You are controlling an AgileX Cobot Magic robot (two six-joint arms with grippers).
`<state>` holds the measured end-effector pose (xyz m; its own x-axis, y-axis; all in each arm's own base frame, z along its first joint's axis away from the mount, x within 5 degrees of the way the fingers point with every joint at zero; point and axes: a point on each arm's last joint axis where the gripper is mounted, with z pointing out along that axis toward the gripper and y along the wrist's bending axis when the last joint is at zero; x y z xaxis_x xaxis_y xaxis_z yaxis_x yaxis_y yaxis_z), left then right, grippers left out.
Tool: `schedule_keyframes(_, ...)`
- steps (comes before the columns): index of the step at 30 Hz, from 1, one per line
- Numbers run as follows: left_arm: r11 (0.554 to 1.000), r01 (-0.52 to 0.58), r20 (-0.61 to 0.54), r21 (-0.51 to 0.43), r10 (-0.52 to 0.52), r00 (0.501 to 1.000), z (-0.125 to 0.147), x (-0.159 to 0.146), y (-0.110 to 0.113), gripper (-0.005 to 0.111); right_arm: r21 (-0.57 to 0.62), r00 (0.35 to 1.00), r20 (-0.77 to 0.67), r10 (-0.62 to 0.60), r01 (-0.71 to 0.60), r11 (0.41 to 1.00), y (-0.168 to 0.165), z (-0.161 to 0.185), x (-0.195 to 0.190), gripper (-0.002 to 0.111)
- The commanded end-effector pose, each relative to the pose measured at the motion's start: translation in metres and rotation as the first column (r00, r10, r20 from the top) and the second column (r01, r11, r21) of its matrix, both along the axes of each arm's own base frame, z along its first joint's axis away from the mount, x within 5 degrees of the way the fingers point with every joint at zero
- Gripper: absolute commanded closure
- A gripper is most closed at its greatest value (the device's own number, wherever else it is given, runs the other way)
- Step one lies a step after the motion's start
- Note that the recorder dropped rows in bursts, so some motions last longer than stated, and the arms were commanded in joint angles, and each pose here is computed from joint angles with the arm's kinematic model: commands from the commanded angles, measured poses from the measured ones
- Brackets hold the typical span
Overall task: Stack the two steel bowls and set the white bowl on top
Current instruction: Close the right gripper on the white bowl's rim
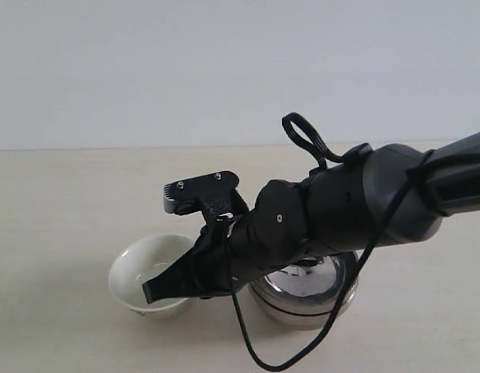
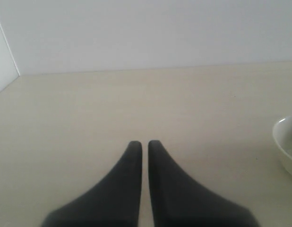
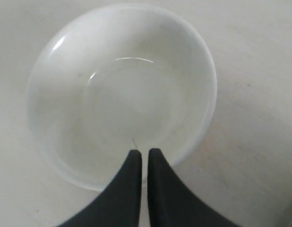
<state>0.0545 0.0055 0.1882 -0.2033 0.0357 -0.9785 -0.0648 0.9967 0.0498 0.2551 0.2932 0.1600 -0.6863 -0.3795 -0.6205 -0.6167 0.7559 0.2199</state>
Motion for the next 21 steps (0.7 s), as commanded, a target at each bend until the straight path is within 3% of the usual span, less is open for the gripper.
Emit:
schedule_keyframes(1,1.000,-0.006,-0.001,-0.007,0.006,1.000,-0.001,0.000,0.000,0.103,0.035,0.997,0.079,0.010,-0.013,0.999,0.008,0.015,0.010,0.108)
schedule_keyframes(5,1.000,-0.006,-0.001,-0.007,0.006,1.000,-0.001,0.000,0.000,0.103,0.062,0.989,0.142,0.040,-0.049,0.997,0.018,0.035,0.019,0.093)
schedule_keyframes(9,1.000,-0.006,-0.001,-0.007,0.006,1.000,-0.001,0.000,0.000,0.103,0.087,0.983,0.176,0.050,-0.067,0.994,0.028,0.049,0.027,0.053)
schedule_keyframes(10,1.000,-0.006,-0.001,-0.007,0.006,1.000,-0.001,0.000,0.000,0.103,0.075,0.982,0.179,0.062,-0.076,0.994,0.028,0.048,0.029,0.049)
schedule_keyframes(15,1.000,-0.006,-0.001,-0.007,0.006,1.000,-0.001,0.000,0.000,0.103,-0.102,0.983,0.045,0.176,-0.170,0.980,0.035,0.025,0.055,0.053)
schedule_keyframes(17,1.000,-0.006,-0.001,-0.007,0.006,1.000,-0.001,0.000,0.000,0.103,-0.193,0.979,0.087,0.185,-0.166,0.967,0.037,0.025,0.067,0.053)
schedule_keyframes(21,1.000,-0.006,-0.001,-0.007,0.006,1.000,-0.001,0.000,0.000,0.103,-0.241,0.981,0.095,0.172,-0.145,0.960,0.040,0.018,0.076,0.053)
